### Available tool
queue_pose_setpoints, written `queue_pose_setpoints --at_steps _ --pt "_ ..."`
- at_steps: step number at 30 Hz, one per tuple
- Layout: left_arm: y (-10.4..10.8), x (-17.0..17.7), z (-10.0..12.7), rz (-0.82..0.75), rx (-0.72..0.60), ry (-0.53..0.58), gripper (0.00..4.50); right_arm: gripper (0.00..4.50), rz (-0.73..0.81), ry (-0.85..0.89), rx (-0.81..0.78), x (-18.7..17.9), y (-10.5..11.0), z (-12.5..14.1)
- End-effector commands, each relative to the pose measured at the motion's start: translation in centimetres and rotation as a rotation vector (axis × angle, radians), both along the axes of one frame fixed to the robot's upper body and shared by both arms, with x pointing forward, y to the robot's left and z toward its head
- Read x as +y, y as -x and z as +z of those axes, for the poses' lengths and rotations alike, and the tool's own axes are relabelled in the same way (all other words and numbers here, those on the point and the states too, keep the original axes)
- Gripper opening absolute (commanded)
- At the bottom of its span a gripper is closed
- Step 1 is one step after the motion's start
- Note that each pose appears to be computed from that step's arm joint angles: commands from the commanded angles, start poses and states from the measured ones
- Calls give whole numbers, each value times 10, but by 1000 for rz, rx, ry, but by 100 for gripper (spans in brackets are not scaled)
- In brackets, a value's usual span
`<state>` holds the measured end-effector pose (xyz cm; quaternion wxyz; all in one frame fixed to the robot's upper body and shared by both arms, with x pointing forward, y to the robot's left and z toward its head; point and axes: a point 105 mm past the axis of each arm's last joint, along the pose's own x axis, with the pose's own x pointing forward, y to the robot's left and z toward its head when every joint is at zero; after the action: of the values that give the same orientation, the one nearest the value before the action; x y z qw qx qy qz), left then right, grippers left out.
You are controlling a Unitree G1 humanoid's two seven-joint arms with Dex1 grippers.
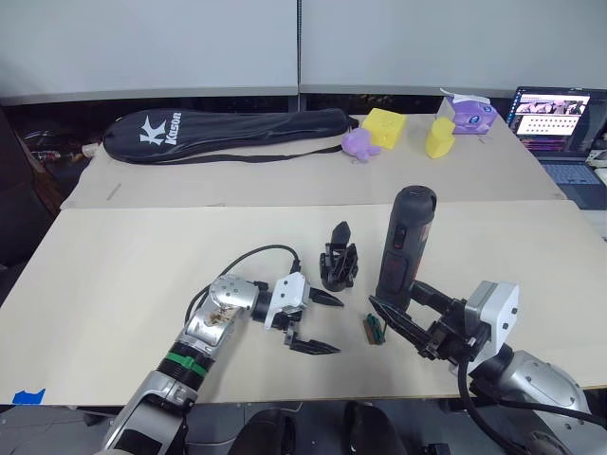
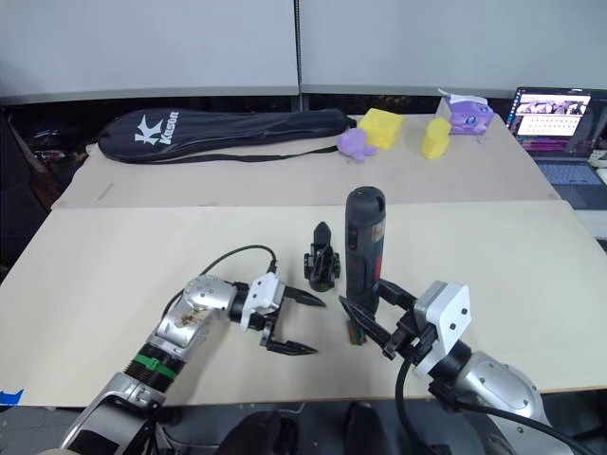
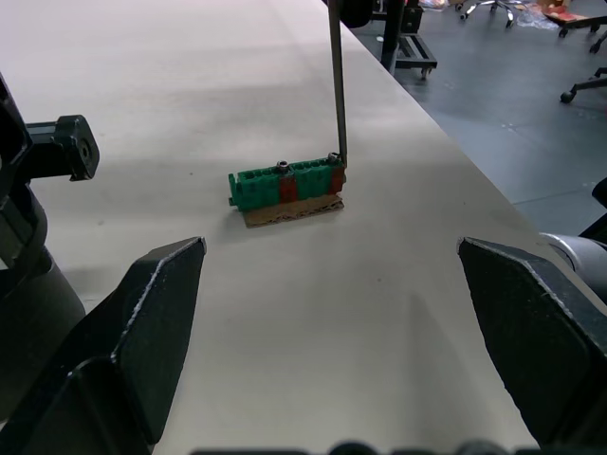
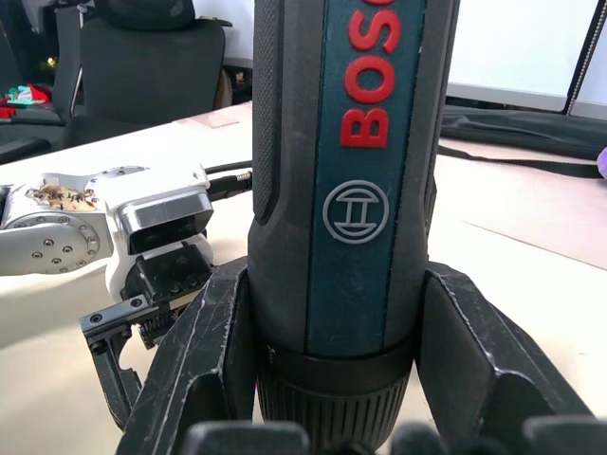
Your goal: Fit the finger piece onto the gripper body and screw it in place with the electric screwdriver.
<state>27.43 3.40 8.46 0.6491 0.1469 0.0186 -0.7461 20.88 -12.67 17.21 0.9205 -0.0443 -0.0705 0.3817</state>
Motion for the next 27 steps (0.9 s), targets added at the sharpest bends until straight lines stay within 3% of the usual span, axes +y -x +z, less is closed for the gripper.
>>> queue_pose_setpoints --at_steps 1,18,27 --pt "0 -6 7 -19 -38 21 450 192 10 0 -90 0 5 16" --pt "-1 -8 1 -18 -35 28 450 192 0 28 -61 -2 7 12" --pt "1 -7 -2 -22 -24 26 450 192 9 -41 -120 0 14 35"
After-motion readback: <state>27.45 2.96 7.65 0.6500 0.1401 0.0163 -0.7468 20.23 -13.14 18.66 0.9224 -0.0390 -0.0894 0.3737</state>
